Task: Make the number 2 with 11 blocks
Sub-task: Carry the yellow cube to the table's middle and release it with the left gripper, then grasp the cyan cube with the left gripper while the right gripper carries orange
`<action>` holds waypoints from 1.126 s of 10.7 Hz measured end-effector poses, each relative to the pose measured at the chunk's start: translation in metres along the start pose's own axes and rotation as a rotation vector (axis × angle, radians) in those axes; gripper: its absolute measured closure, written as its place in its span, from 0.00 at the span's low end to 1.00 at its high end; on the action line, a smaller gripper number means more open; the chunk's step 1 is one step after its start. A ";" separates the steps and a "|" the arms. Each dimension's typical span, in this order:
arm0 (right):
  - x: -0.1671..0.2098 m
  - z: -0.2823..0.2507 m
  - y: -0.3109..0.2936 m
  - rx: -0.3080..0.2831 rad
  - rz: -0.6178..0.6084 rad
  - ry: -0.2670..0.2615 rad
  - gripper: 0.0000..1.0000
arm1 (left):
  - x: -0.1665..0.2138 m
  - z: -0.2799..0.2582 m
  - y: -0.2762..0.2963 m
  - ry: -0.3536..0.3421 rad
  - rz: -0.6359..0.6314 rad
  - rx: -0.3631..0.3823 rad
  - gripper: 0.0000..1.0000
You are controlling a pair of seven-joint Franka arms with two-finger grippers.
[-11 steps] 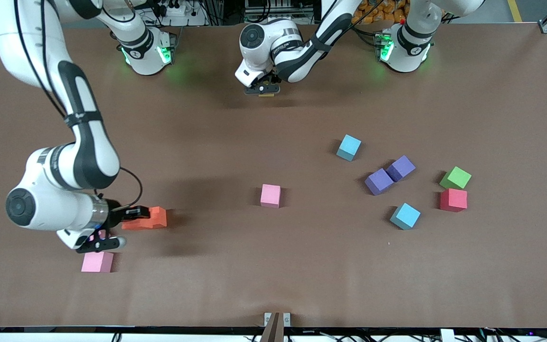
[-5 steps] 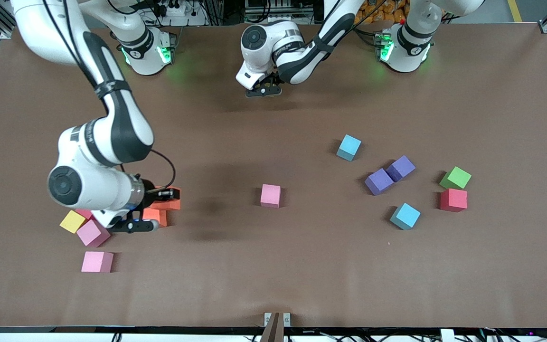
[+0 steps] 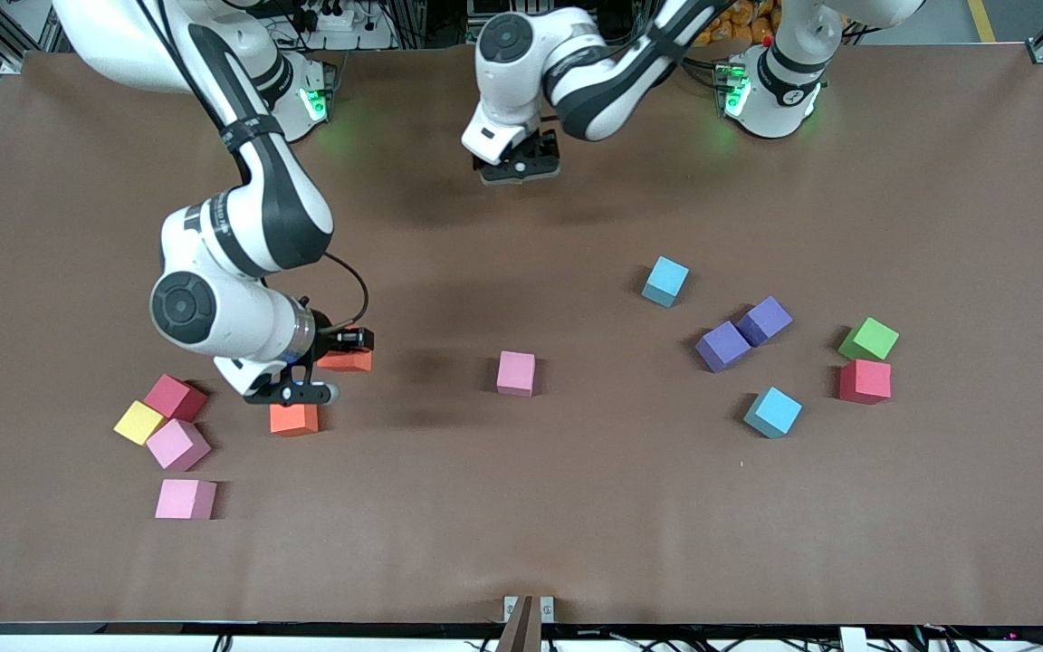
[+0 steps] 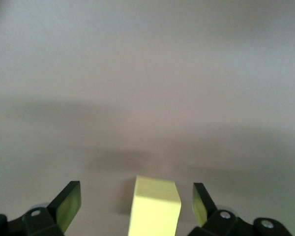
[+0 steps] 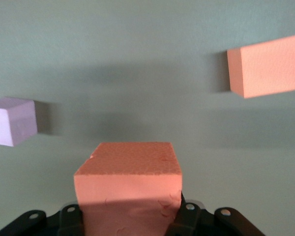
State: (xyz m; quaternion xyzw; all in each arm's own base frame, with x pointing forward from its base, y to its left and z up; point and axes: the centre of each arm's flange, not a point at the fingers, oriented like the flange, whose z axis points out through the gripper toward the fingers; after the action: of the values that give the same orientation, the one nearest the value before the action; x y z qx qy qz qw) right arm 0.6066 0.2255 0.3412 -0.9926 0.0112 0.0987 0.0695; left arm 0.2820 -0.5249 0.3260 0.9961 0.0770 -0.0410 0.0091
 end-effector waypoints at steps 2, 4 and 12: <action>-0.026 0.015 -0.011 -0.017 -0.028 -0.028 0.41 | 0.071 -0.041 -0.041 0.041 0.007 0.003 0.00; -0.058 0.032 -0.049 -0.038 -0.134 -0.048 0.41 | 0.139 -0.053 -0.097 0.038 0.014 0.039 0.00; -0.245 0.125 -0.192 -0.106 -1.134 -0.018 0.41 | 0.209 0.019 -0.212 0.013 0.541 0.090 0.00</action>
State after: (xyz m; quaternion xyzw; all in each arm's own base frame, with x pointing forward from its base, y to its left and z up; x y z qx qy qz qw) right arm 0.3487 0.4352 0.2945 -0.8447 -0.5288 0.0546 0.0619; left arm 0.4536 -0.2838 0.2875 0.9802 -0.1935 -0.0339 -0.0249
